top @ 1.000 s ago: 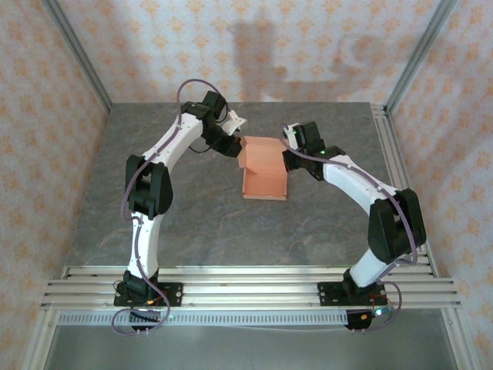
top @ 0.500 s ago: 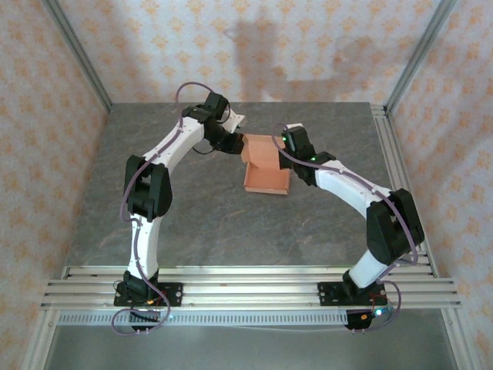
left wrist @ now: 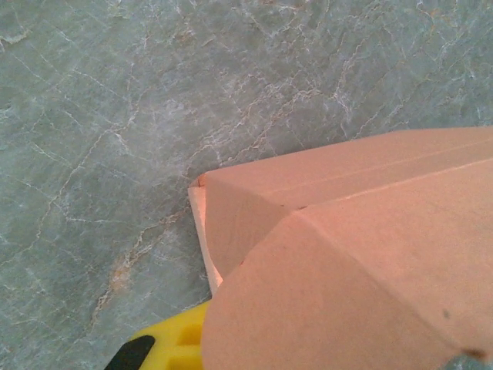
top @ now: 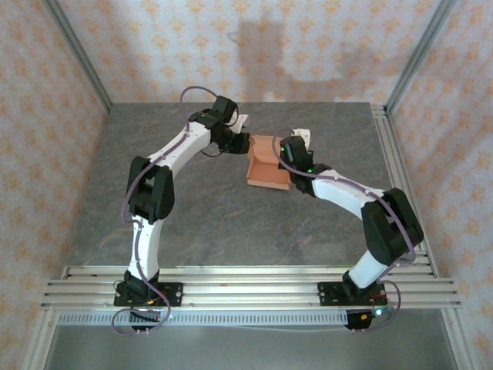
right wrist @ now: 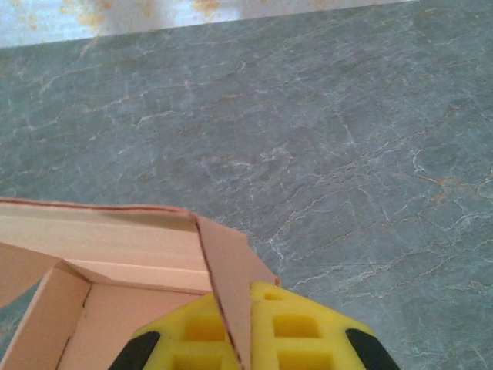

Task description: Fold the paper box

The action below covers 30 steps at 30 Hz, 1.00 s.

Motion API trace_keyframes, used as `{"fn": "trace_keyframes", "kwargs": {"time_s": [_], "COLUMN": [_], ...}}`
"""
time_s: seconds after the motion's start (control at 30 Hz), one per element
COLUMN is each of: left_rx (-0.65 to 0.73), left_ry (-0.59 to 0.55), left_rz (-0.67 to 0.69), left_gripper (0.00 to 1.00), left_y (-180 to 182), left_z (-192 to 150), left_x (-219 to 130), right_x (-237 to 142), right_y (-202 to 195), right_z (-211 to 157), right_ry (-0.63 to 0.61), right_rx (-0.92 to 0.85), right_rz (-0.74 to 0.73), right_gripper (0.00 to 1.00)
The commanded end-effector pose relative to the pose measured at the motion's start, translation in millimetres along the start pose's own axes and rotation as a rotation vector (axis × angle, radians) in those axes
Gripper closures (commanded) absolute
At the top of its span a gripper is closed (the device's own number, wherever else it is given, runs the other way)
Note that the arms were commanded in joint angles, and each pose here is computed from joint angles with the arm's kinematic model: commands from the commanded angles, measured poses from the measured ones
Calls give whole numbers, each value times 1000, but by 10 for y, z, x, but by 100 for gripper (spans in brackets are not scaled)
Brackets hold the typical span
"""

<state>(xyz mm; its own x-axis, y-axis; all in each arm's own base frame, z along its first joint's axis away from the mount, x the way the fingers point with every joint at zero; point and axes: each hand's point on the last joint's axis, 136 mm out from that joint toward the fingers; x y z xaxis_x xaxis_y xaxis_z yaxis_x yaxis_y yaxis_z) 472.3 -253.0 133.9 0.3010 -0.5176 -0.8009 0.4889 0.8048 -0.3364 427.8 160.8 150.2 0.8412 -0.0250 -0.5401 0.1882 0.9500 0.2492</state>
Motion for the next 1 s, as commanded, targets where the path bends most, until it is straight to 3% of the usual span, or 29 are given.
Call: {"fn": "trace_keyframes", "kwargs": {"time_s": [0.0,0.47,0.97], "left_rx": [-25,-32,-49], "left_ry": [-67,-76,-136], "left_rz": [41,37,32], "left_gripper": [100,100,100], "left_y": [-50,-187,-191], "left_z": [125,119,89], "left_x": [-192,-140,-146], "right_x": [-70,11,-42], "right_y": [-31,-56,17], "right_z": [230,92,-80], "right_ry": [-126,-141,-247], "right_rx": [130,236,173], "right_rz": [-3,27,53], "right_gripper": [100,100,100]}}
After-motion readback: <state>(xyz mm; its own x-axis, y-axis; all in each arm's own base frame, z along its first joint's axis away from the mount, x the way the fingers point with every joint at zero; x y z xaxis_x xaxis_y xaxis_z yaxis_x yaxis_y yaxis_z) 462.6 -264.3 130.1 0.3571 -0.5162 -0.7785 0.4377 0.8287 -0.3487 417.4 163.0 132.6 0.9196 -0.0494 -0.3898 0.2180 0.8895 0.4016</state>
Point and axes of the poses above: each hand's point on the last joint's axis, 136 mm out from that joint toward the fingers, its own x axis out along the fingers, its own y axis along the line the jaws close on, z = x × y, and after that the axes turned 12 degrees about x, right-handed
